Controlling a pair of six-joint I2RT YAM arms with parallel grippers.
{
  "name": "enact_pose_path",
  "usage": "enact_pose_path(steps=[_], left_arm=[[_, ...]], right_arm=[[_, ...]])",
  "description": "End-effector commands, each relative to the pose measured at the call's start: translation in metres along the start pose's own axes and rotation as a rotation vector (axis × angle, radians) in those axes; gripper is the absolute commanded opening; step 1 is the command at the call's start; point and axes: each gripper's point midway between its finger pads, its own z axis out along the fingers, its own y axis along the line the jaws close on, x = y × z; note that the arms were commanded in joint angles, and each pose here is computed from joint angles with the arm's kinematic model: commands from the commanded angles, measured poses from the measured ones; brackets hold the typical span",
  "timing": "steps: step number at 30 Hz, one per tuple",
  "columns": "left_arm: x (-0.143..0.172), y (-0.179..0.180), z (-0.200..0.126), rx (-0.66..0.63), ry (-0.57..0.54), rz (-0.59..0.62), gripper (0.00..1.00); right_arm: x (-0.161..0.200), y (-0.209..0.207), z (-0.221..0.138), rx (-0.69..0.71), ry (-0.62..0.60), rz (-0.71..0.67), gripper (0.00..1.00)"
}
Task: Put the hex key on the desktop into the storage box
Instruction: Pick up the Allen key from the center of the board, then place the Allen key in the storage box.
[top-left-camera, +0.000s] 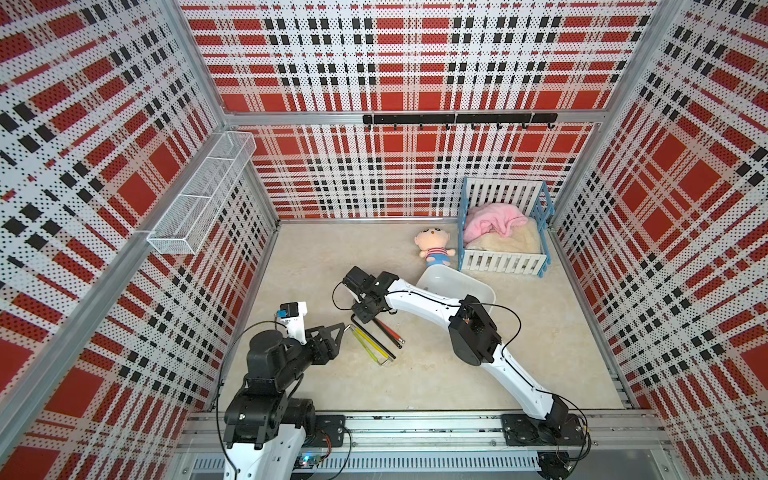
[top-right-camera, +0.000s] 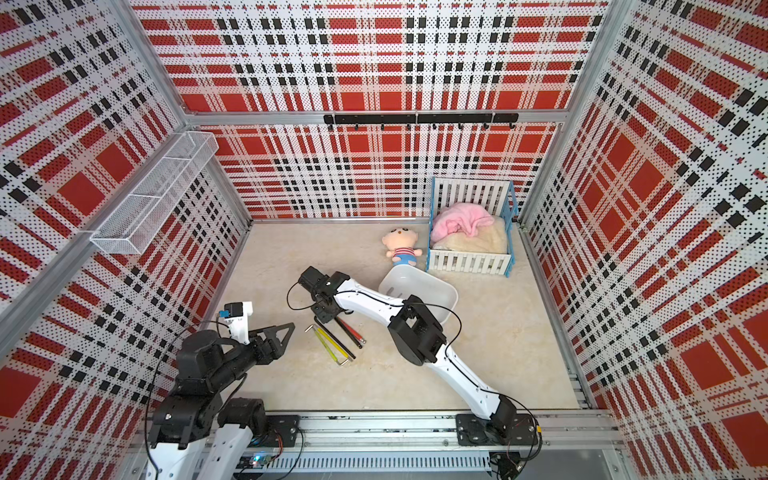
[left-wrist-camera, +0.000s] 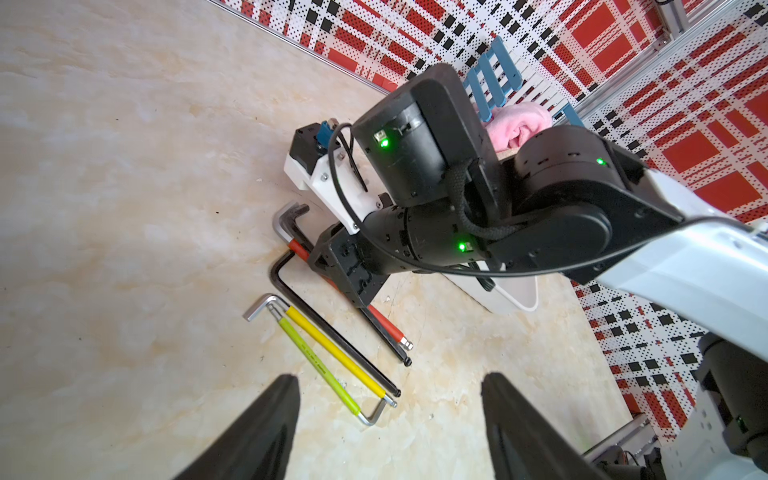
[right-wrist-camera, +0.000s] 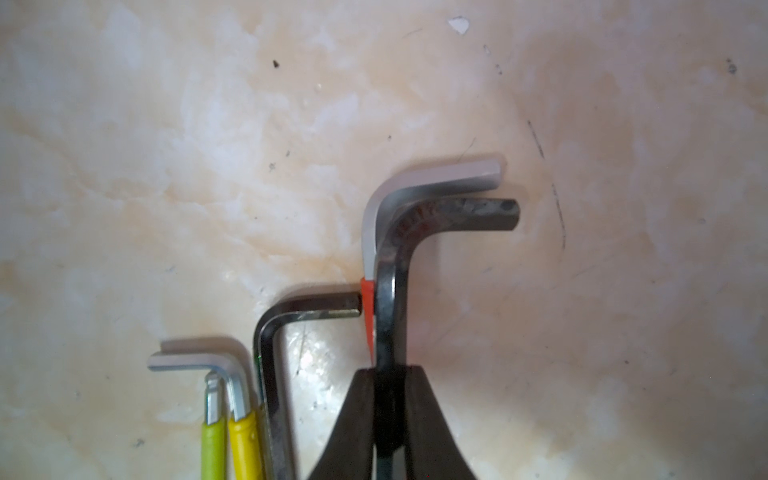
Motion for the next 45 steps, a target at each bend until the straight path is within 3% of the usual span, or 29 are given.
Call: enact_pose_path(steps=[1, 22, 31, 45], left_arm=[[-0.004, 0.002, 0.002, -0.007, -0.017, 0.004, 0.75], [-0.004, 0.001, 0.001, -0.004, -0.019, 0.007, 0.75], [-0.004, 0.001, 0.001, -0.001, -0.017, 0.01, 0.75], [-0.004, 0.0, 0.001, 0.007, -0.015, 0.017, 0.75]], right_arm=[[-0.002, 0.004, 0.004, 0.008, -0.002, 0.007, 0.01], [-0.047, -0.01, -0.108, -0.039, -0.18, 0.07, 0.0], [-0.045, -0.064, -0.162, 0.004, -0.254, 0.079, 0.0], [0.007, -0.163, -0.204, 0.072, -0.263, 0.036, 0.0]])
